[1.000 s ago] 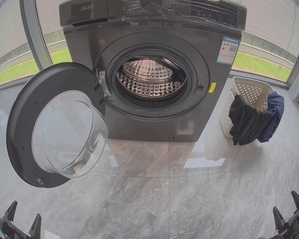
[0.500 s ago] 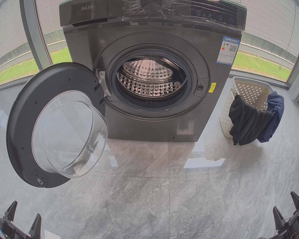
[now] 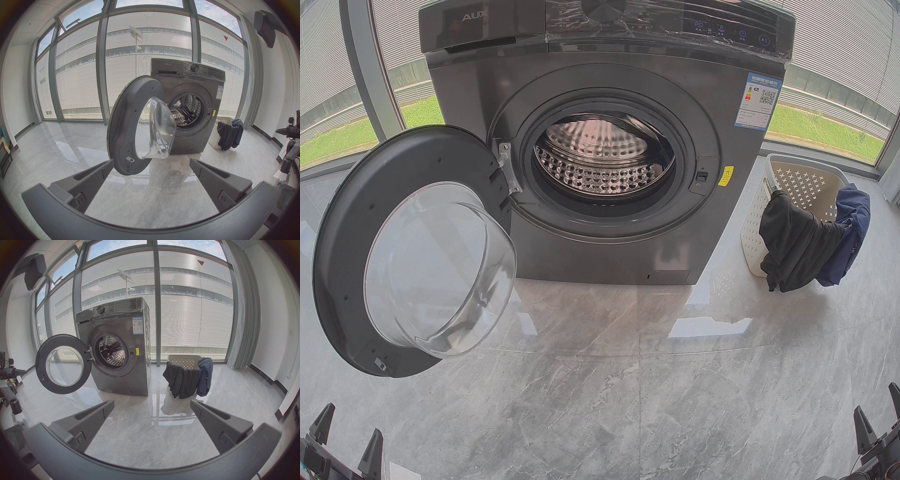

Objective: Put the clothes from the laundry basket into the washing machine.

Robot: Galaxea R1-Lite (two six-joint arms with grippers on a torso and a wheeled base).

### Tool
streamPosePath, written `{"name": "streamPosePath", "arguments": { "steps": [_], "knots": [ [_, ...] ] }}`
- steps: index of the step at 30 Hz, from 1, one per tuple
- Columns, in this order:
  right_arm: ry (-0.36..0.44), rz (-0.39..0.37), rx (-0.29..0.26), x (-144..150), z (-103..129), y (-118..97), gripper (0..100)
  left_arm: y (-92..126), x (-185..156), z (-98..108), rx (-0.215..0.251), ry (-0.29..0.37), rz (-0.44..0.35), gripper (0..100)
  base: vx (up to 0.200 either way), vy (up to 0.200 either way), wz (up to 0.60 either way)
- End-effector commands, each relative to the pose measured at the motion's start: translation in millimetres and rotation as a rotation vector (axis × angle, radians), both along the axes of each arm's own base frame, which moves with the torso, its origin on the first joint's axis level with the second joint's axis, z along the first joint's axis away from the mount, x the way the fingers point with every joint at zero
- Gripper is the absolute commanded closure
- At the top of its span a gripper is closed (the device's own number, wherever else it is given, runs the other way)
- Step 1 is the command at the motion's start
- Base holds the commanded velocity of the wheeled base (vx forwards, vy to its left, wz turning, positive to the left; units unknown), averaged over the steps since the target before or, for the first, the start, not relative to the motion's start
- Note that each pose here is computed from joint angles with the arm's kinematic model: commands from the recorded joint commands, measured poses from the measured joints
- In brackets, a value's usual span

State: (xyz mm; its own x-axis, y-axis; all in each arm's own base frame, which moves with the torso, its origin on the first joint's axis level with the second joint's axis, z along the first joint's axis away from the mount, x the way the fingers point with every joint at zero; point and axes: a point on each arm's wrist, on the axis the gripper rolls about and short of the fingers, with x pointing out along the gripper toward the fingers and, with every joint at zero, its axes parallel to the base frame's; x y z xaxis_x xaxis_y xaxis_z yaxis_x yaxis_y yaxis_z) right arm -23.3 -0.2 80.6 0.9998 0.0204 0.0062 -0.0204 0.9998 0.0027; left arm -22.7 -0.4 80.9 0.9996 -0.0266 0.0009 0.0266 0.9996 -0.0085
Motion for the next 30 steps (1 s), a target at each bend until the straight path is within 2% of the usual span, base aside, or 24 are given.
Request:
{"name": "streamPosePath", "arguments": {
  "steps": [1, 19, 28, 30],
  "knots": [
    [0.008, 0.003, 0.003, 0.7, -4.9, 0.0, 0, 0.0, 0.0, -5.2, -0.001, 0.001, 0.002, 0, 0.000, 0.000, 0.00],
    [0.008, 0.001, 0.005, 0.7, -4.9, -0.1, 0, 0.0, 0.0, -5.2, -0.002, 0.001, 0.004, 0, 0.000, -0.200, 0.00],
    [0.009, 0.001, 0.003, 0.7, -5.1, -0.1, 0, 0.0, 0.0, -5.2, -0.002, 0.001, 0.004, 0, 0.000, 0.000, 0.00],
    [0.008, 0.001, 0.005, 0.7, -4.9, -0.1, 0, 0.0, 0.0, -5.2, -0.004, 0.001, 0.004, 0, 0.200, 0.000, 0.00]
  ]
}}
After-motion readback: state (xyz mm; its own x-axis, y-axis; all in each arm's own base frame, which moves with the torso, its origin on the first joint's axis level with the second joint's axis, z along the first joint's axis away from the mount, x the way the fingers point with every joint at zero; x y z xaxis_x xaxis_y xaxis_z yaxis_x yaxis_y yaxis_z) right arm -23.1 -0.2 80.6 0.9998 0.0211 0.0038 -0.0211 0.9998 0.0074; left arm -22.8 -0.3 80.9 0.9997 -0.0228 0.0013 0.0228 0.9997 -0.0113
